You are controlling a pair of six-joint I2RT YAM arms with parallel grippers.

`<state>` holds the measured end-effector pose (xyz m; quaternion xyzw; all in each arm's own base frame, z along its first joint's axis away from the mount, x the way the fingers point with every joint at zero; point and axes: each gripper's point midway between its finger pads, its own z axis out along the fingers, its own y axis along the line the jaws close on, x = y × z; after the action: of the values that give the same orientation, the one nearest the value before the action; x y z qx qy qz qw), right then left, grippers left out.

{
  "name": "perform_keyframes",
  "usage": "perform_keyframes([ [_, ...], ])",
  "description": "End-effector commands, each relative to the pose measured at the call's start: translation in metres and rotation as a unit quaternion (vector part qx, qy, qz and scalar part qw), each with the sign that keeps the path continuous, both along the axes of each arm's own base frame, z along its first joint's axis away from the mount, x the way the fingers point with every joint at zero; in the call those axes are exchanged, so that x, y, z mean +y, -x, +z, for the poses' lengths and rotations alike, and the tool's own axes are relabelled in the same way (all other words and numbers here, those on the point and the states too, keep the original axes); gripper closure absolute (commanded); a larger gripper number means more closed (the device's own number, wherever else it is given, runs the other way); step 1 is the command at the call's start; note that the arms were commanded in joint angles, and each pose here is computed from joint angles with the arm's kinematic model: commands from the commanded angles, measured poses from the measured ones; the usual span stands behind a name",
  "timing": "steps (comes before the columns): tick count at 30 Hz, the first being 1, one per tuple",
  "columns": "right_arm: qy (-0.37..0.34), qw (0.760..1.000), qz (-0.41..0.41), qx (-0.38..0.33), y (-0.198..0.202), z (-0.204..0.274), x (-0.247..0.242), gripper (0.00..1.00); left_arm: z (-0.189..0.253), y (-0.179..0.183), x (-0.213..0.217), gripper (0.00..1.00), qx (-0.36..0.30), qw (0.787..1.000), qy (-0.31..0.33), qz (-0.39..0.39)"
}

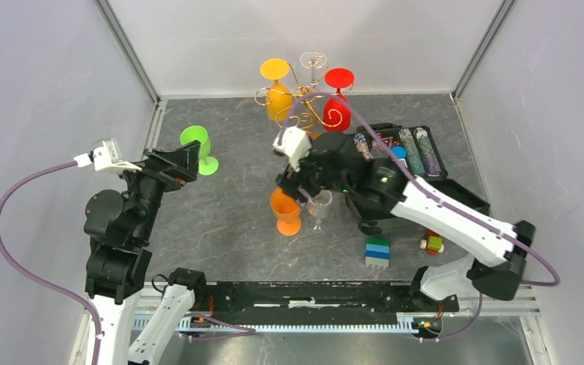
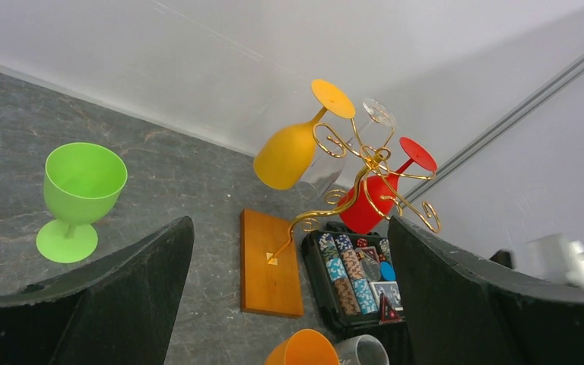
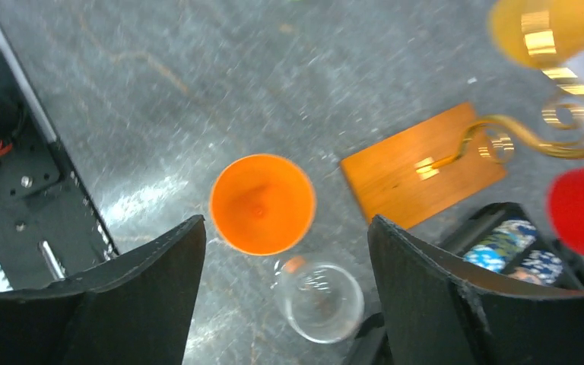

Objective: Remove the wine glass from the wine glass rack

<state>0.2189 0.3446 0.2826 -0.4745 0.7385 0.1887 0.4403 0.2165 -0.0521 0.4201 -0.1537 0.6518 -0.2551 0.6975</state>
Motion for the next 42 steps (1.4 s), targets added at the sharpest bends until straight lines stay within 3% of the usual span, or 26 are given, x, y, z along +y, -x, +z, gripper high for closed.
perform_keyframes([
  [1,-0.096,0.993,-0.033,-0.055,-0.022,0.065,-0.021,0.16,0.01,-0.002,-0.003,0.0,-0.022,1.0,0.0,-0.007],
  [9,-0.22,0.95,-0.199,-0.096,-0.088,0.136,-0.096,0.03,0.006,-0.004,-0.004,0.0,-0.02,1.0,-0.001,-0.01],
  [17,-0.348,0.885,-0.307,-0.033,-0.173,0.146,-0.164,0.03,0.002,-0.007,-0.006,0.0,-0.015,1.0,-0.001,-0.014],
  [22,-0.42,0.857,-0.299,0.017,-0.212,0.14,-0.181,0.14,-0.001,-0.01,-0.008,0.0,-0.012,1.0,-0.001,-0.018],
  [27,-0.429,0.853,-0.293,0.048,-0.235,0.13,-0.178,0.18,-0.006,-0.016,-0.01,0.0,-0.004,1.0,-0.003,-0.02],
  [32,-0.442,0.85,-0.273,0.093,-0.25,0.112,-0.166,0.35,-0.006,-0.019,-0.012,0.0,-0.003,1.0,-0.004,-0.024],
  [36,-0.461,0.849,-0.243,0.088,-0.251,0.117,-0.159,0.47,-0.006,-0.018,-0.012,0.0,-0.005,1.0,-0.005,-0.023],
  [42,-0.466,0.85,-0.234,0.076,-0.255,0.124,-0.158,0.51,-0.006,-0.019,-0.012,0.0,-0.004,1.0,-0.005,-0.024],
])
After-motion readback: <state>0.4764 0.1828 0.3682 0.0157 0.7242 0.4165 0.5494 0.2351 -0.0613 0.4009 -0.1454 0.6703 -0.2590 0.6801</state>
